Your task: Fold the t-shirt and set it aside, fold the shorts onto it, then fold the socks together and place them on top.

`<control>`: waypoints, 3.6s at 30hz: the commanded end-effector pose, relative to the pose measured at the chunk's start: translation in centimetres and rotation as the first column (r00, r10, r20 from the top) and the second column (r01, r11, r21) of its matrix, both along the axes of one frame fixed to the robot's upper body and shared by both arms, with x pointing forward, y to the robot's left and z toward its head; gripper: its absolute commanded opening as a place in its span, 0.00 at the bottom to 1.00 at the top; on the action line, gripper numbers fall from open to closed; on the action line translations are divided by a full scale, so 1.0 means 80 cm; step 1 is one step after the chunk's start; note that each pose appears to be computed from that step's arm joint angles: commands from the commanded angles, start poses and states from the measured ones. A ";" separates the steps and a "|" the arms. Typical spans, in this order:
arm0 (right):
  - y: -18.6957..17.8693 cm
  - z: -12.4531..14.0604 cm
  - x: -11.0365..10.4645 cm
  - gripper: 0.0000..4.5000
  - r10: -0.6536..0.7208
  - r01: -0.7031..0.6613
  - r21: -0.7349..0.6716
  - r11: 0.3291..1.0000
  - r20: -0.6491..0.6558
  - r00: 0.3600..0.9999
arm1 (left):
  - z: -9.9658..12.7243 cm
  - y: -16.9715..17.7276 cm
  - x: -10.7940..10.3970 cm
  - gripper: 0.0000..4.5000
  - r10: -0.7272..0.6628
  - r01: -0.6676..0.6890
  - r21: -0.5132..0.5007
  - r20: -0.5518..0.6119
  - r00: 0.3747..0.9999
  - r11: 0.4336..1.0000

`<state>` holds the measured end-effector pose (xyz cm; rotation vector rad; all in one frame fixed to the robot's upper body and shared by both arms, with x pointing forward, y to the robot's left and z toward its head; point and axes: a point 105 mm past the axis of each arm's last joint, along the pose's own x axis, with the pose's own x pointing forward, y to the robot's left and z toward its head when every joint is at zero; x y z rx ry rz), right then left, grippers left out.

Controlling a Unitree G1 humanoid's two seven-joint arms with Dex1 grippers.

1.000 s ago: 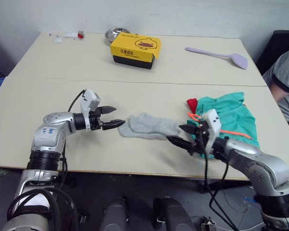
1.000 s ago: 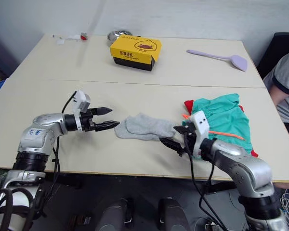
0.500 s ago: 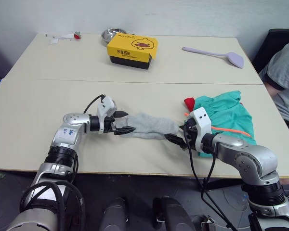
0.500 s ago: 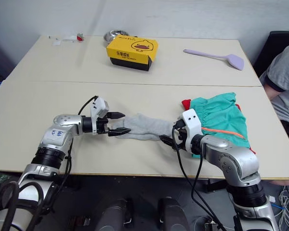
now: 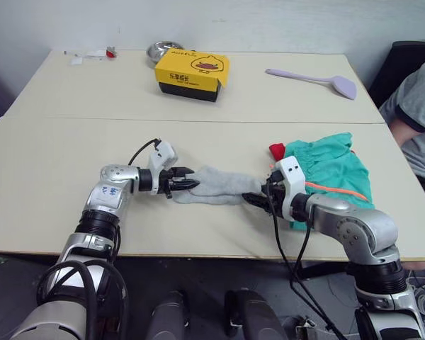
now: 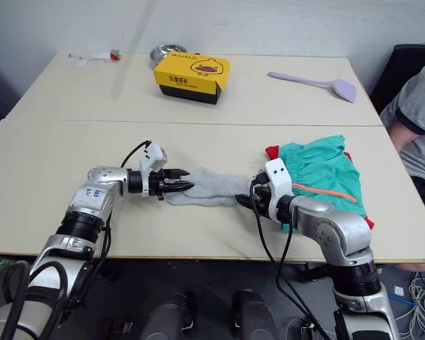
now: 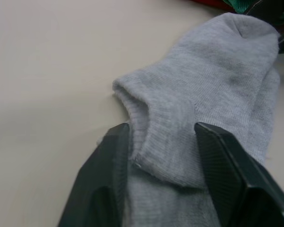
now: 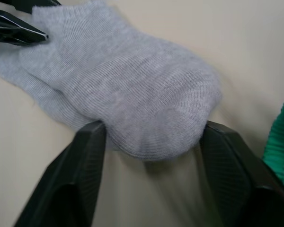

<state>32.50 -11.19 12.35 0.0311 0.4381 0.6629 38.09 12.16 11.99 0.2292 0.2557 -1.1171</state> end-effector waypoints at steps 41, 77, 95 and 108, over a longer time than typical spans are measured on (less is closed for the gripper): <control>0.032 0.010 -0.009 0.01 0.252 -0.235 -0.103 0.966 0.208 0.945 | 0.020 0.051 -0.042 0.00 0.123 -0.112 -0.169 0.059 0.991 0.979; 0.081 0.004 0.011 0.00 0.366 -0.343 -0.131 0.930 0.392 0.844 | -0.003 -0.024 -0.038 0.00 0.030 -0.008 -0.165 0.129 0.991 0.986; -0.014 0.017 0.029 0.00 0.086 -0.126 0.083 0.988 0.380 0.921 | -0.027 0.010 -0.061 0.00 0.116 -0.096 -0.202 0.093 0.989 0.975; 0.007 0.004 -0.050 0.85 0.053 0.019 0.372 0.928 -0.181 0.982 | 0.004 0.024 -0.049 0.00 -0.085 0.112 -0.091 0.265 0.961 0.990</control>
